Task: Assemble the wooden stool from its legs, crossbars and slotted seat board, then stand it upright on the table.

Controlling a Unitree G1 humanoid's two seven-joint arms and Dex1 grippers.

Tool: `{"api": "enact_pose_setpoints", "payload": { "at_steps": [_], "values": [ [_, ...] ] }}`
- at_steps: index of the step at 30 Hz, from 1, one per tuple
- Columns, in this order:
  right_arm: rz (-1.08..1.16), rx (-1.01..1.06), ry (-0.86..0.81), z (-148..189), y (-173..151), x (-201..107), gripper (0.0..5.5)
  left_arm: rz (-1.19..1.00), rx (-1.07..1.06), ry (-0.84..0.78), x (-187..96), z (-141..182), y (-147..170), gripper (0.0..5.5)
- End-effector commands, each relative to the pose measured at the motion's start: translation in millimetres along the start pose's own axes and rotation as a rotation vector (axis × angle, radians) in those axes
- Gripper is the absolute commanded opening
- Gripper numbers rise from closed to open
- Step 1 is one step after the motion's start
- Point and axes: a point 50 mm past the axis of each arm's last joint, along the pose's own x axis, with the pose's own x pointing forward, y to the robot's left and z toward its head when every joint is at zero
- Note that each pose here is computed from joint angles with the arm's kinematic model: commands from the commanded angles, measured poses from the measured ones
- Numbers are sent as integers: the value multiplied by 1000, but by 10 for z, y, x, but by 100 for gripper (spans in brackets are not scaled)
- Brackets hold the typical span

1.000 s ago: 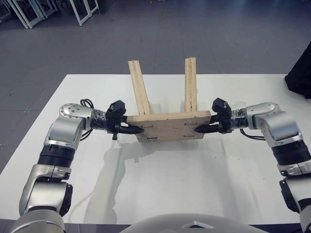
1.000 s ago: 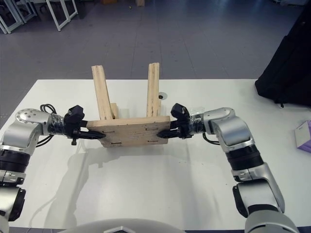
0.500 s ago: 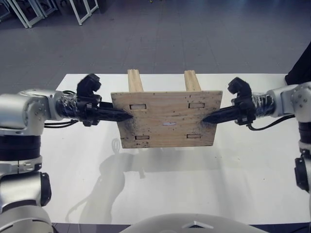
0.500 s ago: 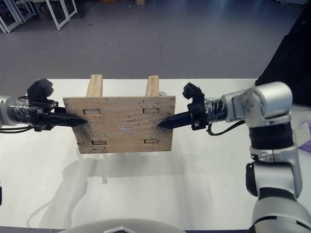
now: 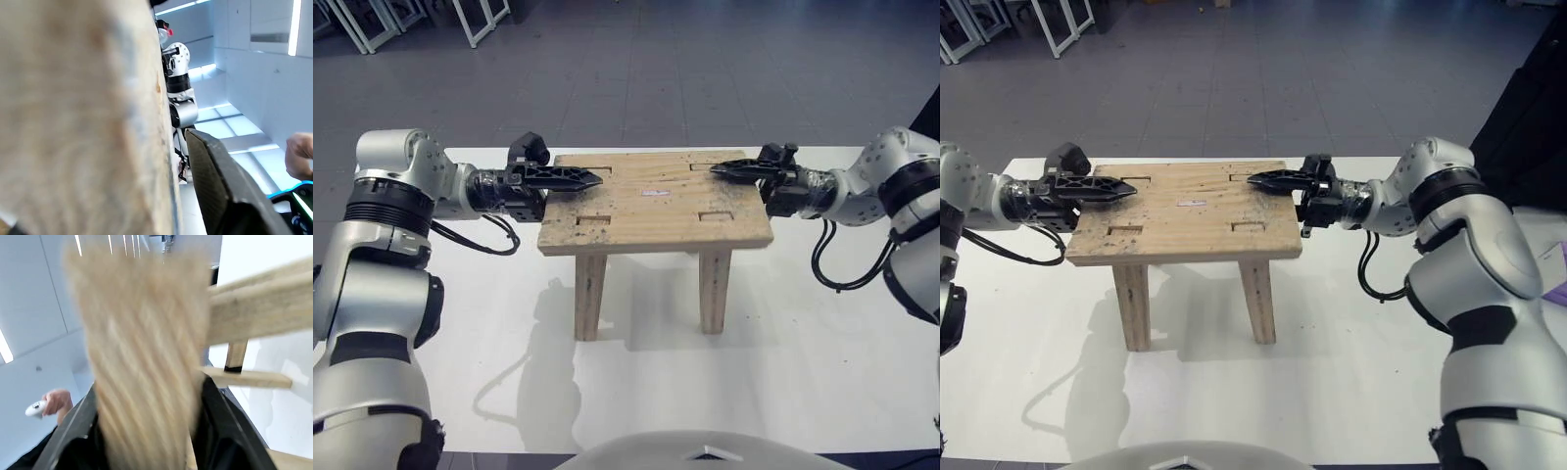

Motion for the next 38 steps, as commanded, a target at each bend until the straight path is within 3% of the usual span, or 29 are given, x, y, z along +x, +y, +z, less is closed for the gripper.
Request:
{"api": "enact_pose_setpoints", "payload": {
  "at_steps": [1,3,11,16,20,23,24,26,28,31,34,38],
  "values": [
    [-87,63,-95,11,-208,-126,232,52,-30,-65,-92,14,102,322],
    [-96,63,-125,14,-217,-204,275,55,-28,-110,-206,1,138,343],
    [-13,6,-288,29,-3,-591,275,56,52,-344,-723,-28,113,343],
    [18,20,-347,5,-50,-729,275,57,114,-449,-829,-57,261,343],
    [39,31,-424,-38,-117,-923,275,153,300,-548,-725,-5,477,343],
    [172,-12,-526,36,-133,-935,275,305,499,-767,-476,51,588,343],
    [214,-60,-570,97,-116,-915,275,404,536,-824,-422,45,622,343],
    [213,-410,-825,425,-110,-798,275,660,634,-989,-329,26,692,343],
    [-219,-769,-1000,479,-364,-600,275,887,780,-1053,-181,3,685,343],
    [-722,-1095,-1028,374,-613,-355,275,1041,935,-1022,23,21,677,343],
    [-1024,-1298,-1008,332,-717,-367,275,1079,981,-1017,125,37,704,343],
    [-1096,-1365,-1059,326,-701,-358,275,1105,1023,-1021,168,72,689,343]
  ]
}}
